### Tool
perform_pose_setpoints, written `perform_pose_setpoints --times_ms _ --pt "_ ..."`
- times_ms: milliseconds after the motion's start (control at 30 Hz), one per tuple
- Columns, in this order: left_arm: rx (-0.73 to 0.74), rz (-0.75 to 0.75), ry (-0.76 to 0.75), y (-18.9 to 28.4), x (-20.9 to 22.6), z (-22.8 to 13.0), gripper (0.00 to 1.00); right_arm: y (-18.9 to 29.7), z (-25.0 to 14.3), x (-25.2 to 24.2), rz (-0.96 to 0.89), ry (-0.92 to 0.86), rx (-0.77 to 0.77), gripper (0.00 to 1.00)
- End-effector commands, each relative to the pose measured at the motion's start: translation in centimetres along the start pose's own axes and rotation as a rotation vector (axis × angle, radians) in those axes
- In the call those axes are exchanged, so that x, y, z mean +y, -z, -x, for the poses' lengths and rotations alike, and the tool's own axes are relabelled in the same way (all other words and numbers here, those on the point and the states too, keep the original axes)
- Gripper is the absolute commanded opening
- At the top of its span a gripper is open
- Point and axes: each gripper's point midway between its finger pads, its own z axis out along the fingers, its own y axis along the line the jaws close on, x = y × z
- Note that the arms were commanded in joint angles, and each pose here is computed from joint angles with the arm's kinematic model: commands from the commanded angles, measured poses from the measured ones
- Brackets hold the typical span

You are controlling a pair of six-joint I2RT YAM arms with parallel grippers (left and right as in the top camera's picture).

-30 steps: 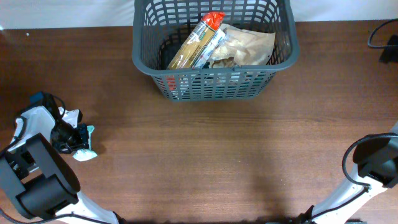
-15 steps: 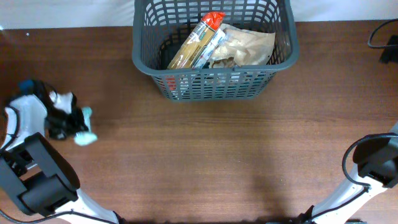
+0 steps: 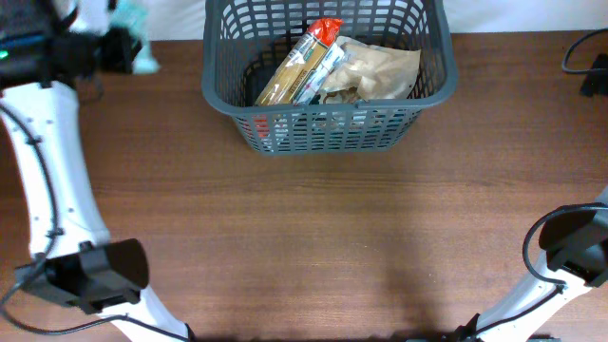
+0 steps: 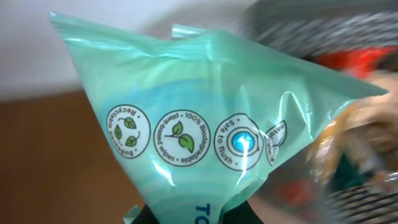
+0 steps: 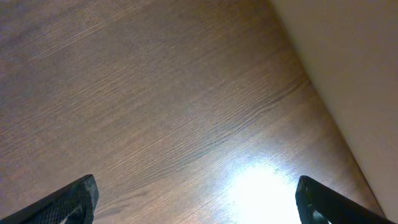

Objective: Pack container
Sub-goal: 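Lift the toilet paper pack and carry it right over the basket, then open the left gripper to drop the toilet paper into the basket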

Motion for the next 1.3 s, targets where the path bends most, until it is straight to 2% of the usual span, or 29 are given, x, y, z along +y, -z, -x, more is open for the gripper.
perform_pose_setpoints --times_ms 0,233,500,667,933,1267 --pt "-0.098 -0.068 -0.148 0.9 -5.7 3.6 0.02 1.2 0.3 -0.1 0.002 -0.009 -0.028 0.99" --pt "-0.18 -0.13 -0.3 -0.9 -14.3 6.1 0.02 1.2 0.3 -0.1 0.002 -0.009 -0.028 0.99" --pt "-0.127 -0.223 -0.37 -4.9 -19.6 4.5 0.02 1.2 0.3 -0.1 0.002 -0.009 -0.027 0.99" --pt "-0.04 -0.263 -0.399 -8.8 -21.3 2.0 0.01 1.2 0.3 -0.1 0.002 -0.009 -0.028 0.99" --pt "0.093 -0.284 -0.379 -14.5 -21.1 -2.1 0.02 1.2 0.3 -0.1 0.002 -0.009 -0.027 0.99" --pt "0.29 -0.325 -0.386 -18.2 -22.0 -8.2 0.02 1.2 0.3 -0.1 0.002 -0.009 -0.027 0.99"
